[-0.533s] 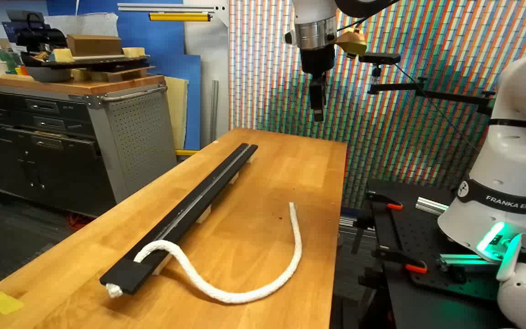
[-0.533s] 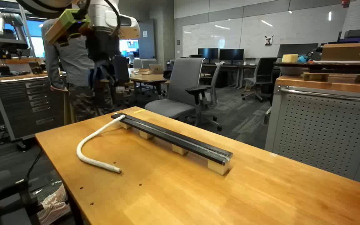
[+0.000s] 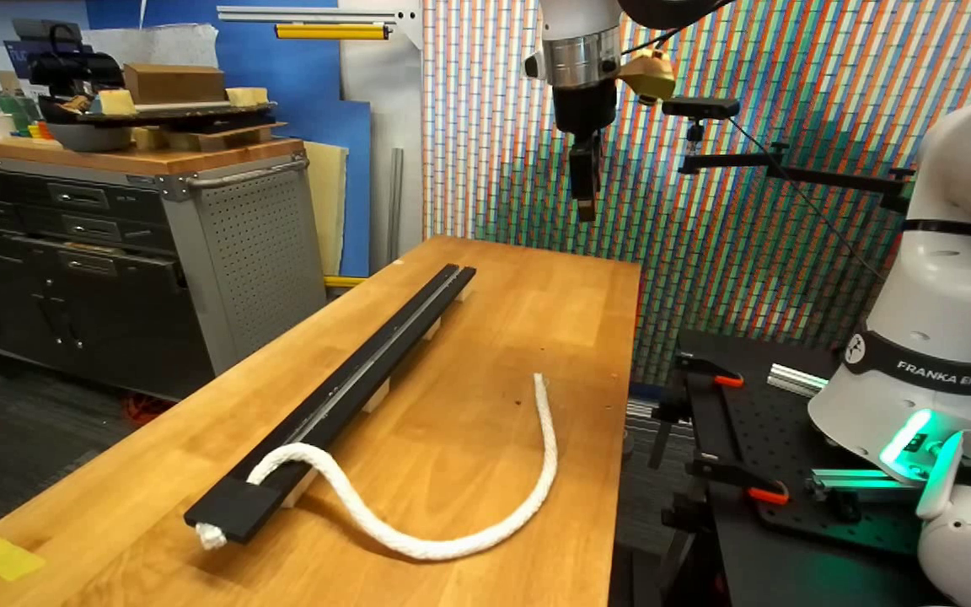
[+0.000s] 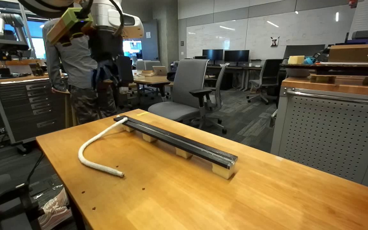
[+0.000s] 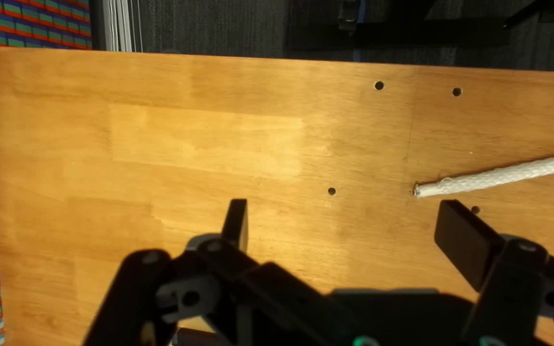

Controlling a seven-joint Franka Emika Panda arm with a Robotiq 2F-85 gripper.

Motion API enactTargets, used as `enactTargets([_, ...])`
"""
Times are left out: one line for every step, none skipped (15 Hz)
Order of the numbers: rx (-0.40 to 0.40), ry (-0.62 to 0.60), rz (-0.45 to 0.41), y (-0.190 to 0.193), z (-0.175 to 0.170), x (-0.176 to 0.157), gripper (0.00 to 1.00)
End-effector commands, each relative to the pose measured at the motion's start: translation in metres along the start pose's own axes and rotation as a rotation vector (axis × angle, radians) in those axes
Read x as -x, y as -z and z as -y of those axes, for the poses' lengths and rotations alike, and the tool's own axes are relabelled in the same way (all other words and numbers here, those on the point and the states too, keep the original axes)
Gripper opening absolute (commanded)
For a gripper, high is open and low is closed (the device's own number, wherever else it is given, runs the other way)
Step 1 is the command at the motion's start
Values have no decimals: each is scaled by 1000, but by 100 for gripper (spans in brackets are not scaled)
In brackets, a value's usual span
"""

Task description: Pick up the white rope and put it in between the black object.

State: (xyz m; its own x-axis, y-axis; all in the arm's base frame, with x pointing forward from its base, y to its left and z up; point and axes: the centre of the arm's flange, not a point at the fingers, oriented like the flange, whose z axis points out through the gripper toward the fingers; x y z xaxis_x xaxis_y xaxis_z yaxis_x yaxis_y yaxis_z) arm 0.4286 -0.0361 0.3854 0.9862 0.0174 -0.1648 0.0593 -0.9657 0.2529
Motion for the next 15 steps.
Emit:
enactTargets([-19,-17,-12,-1,0,-2,100])
enactTargets([-47,-45,-14,-3,-2,-4,100])
enactTargets([-75,-72,-12,-4,-6,-7,100])
enactTargets([-106,-100,-8,-8,-9,-9,100])
enactTargets([-137,-131,-8,-11,-11,-12,100])
enactTargets([-170,-170,-16,-14,-13,-15,100])
enactTargets([-202,-215,-24,-18,-15,-18,100])
enactTargets([-229,-258,-36,-22,-17,-20,100])
enactTargets([-256,-303,-49,-27,-18,-24,100])
enactTargets([-269,-334,-47,-33,-17,-26,100])
enactTargets([-290,-365,-52,-39,-16,-29,100])
enactTargets([-298,-396,-45,-46,-13,-31,100])
enactTargets([-298,-416,-33,-52,-10,-33,100])
enactTargets([-293,-445,-24,-60,-6,-34,100])
enactTargets([-289,-469,-13,-66,-3,-34,100])
